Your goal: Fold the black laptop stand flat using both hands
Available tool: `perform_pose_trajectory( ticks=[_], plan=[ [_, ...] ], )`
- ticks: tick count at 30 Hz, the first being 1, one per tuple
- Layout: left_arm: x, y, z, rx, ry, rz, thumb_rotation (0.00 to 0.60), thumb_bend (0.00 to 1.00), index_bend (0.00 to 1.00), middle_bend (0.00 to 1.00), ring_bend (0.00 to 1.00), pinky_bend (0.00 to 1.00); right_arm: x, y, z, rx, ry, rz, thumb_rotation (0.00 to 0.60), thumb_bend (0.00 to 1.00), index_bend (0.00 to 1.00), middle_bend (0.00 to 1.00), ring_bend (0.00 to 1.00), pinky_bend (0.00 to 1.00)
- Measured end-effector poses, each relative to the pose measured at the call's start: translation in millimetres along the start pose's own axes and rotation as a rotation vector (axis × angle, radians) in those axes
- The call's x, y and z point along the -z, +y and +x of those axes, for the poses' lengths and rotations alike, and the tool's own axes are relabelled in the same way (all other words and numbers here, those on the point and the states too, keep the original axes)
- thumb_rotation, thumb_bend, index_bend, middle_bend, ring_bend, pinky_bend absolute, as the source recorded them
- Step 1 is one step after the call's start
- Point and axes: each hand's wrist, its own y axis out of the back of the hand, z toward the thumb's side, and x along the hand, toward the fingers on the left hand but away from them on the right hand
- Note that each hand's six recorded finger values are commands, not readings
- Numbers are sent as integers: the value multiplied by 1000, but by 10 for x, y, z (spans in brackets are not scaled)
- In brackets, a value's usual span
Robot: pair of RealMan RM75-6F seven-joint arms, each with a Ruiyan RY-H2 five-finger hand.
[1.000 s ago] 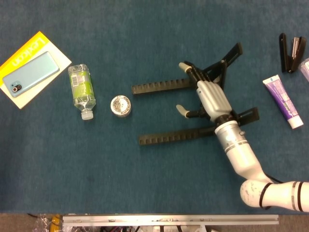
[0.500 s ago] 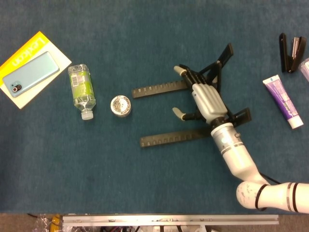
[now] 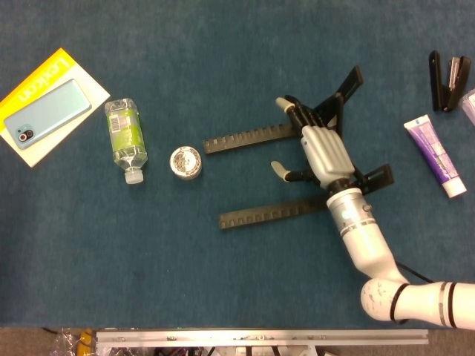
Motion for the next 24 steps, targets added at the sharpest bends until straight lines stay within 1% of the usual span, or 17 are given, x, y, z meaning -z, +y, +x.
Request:
perform_pose_trajectory(
  ticks=[8,18,24],
  plan=[
    [1,1,6,-3,-2,-3,600,403,0,0,0,0,-9,36,35,20,-17,16,600,243,0,0,0,0],
    [18,4,2,-5,1,-3,600,403,0,0,0,0,88,90,2,39,-81,16,600,242,0,0,0,0],
    [11,4,4,-6,1,-3,600,402,0,0,0,0,15,90,15,35,-61,6,600,242,0,0,0,0]
  ],
)
